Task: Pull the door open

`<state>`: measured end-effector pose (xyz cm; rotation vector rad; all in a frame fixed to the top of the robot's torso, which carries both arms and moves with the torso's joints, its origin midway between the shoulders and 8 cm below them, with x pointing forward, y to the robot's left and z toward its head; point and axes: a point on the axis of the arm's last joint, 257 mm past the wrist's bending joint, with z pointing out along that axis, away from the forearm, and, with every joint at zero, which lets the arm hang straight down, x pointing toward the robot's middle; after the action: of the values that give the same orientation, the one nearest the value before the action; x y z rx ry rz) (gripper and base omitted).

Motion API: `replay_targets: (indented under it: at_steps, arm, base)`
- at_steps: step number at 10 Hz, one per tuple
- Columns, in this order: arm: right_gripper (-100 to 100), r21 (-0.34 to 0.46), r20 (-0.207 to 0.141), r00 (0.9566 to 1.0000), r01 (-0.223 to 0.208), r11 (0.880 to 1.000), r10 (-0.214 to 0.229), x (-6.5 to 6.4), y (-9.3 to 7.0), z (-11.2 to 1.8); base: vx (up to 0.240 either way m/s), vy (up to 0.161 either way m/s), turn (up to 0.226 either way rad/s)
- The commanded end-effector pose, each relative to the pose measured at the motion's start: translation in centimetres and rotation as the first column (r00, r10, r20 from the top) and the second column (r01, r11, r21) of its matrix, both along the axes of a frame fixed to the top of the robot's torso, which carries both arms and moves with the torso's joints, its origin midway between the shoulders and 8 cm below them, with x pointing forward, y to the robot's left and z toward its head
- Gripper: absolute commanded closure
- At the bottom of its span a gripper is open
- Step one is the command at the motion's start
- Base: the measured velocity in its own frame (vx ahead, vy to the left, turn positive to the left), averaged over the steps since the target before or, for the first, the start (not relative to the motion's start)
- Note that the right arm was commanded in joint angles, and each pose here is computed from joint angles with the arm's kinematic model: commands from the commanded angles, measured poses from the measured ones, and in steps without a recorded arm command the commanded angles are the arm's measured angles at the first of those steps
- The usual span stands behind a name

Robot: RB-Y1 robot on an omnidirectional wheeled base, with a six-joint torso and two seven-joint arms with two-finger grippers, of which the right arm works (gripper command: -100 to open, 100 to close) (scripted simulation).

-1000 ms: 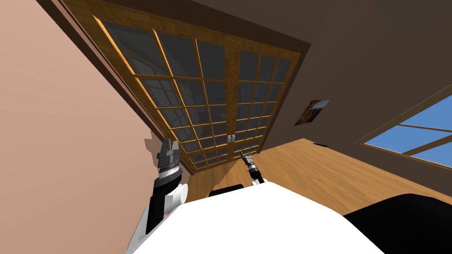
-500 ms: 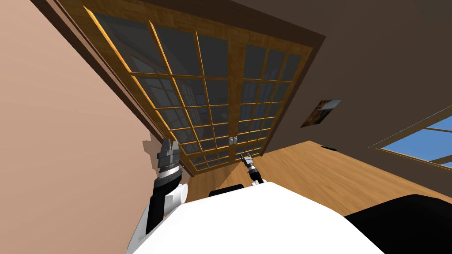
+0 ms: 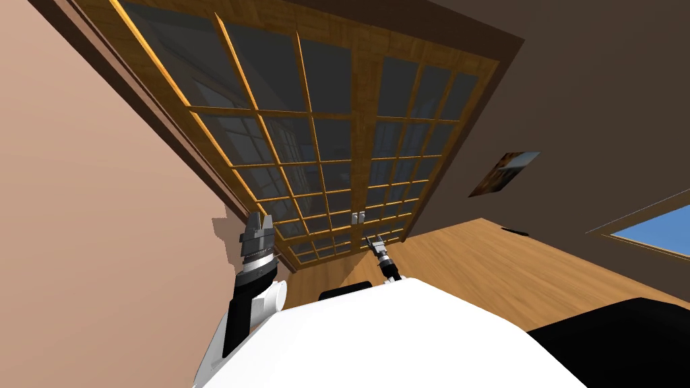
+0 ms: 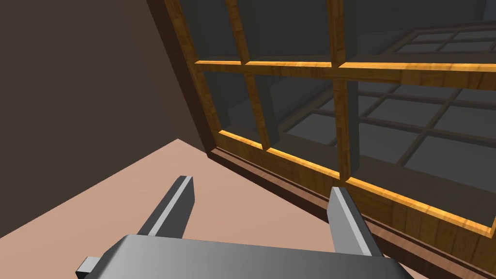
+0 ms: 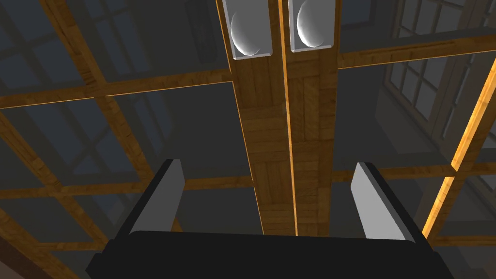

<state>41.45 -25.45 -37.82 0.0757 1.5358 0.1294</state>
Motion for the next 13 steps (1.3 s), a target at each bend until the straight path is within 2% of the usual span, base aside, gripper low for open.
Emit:
replay_targets:
  at_steps: [1, 5, 7, 8, 9, 11, 13]
  arm:
    - [-100, -0.03, -0.008, 1.0, 0.0, 1.0, 0.0, -0.1, 0.0, -0.5]
    - [-100, -0.105, -0.026, 0.9997, -0.002, 0.994, 0.0, -0.2, 0.1, -1.7]
    - [-100, -0.106, -0.026, 0.9997, -0.002, 0.994, 0.0, -0.2, 0.1, -1.7]
    - [-100, -0.119, -0.057, 0.9982, 0.013, 0.993, -0.02, -1.3, -1.2, -2.9]
    - [-100, -0.119, -0.057, 0.9982, 0.013, 0.993, -0.02, -1.3, -1.2, -2.9]
    - [-100, -0.134, -0.098, 0.994, 0.036, 0.99, -0.05, -2.8, -3.1, -4.5]
    - [-100, -0.149, -0.136, 0.9873, 0.061, 0.987, -0.082, -4.3, -5.0, -5.9]
  base:
    - [0.077, -0.03, 0.03]
    - [0.118, -0.037, 0.038]
    - [0.109, -0.038, 0.019]
    - [-0.096, 0.037, -0.016]
    - [-0.132, 0.045, -0.022]
    - [-0.145, 0.059, -0.015]
    - [-0.168, 0.05, -0.021]
